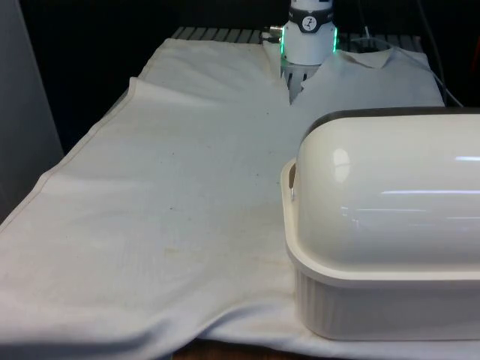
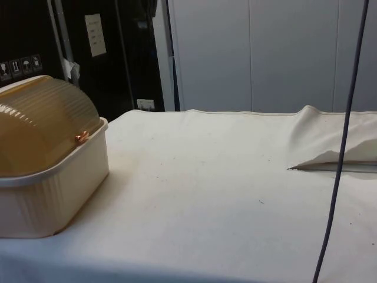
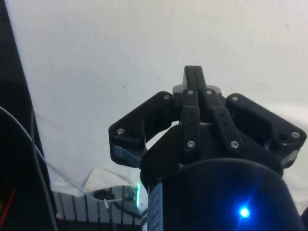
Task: Open the lid, then close it.
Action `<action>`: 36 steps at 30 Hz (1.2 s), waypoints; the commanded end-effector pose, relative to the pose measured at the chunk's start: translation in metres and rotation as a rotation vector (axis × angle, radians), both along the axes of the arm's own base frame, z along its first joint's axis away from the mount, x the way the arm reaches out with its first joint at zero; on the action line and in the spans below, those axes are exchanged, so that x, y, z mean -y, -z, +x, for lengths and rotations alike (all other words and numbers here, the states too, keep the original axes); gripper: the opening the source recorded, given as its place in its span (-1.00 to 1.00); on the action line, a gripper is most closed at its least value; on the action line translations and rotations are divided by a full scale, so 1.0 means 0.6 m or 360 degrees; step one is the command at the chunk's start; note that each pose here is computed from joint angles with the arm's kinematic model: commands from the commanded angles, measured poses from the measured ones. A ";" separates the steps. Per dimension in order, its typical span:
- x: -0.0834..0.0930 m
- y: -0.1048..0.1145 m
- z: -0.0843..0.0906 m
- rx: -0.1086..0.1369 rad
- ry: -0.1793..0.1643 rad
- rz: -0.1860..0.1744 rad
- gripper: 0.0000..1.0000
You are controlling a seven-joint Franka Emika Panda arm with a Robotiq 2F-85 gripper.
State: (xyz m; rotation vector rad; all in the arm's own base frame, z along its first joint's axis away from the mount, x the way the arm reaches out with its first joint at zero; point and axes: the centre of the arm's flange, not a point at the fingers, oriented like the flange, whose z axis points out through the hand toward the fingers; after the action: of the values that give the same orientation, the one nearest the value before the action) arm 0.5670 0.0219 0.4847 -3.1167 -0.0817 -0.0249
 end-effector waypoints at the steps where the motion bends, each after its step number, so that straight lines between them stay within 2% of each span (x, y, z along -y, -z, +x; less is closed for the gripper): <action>1: -0.006 -0.002 -0.002 0.0039 -0.0006 0.0017 -1.00; 4: -0.016 0.002 -0.001 0.0064 -0.0018 0.0024 -1.00; 5: -0.011 0.003 0.000 0.0033 -0.0014 0.0012 -1.00; 6: -0.022 0.007 -0.001 0.0077 -0.0026 0.0026 -1.00; 12: -0.043 0.034 -0.007 0.0097 -0.0058 0.0028 -1.00; 13: -0.038 0.033 -0.005 0.0077 -0.0056 0.0017 -1.00; 14: -0.047 0.038 -0.008 0.0100 -0.0064 0.0028 -1.00; 15: -0.056 0.049 -0.010 0.0106 -0.0078 0.0030 -1.00; 20: -0.076 0.078 -0.016 0.0123 -0.0111 0.0034 -1.00; 21: -0.072 0.077 -0.016 0.0108 -0.0110 0.0021 -1.00; 22: -0.079 0.082 -0.016 0.0128 -0.0115 0.0034 -1.00; 28: -0.103 0.113 -0.017 0.0156 -0.0149 0.0040 -1.00; 29: -0.097 0.108 -0.017 0.0141 -0.0147 0.0027 -1.00; 30: -0.107 0.117 -0.017 0.0162 -0.0155 0.0041 -1.00; 36: -0.130 0.141 -0.014 0.0193 -0.0189 0.0047 -1.00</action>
State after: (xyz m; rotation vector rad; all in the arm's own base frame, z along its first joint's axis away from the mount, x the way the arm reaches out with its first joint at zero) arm 0.5580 0.0964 0.4012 -3.0811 -0.2652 -0.1924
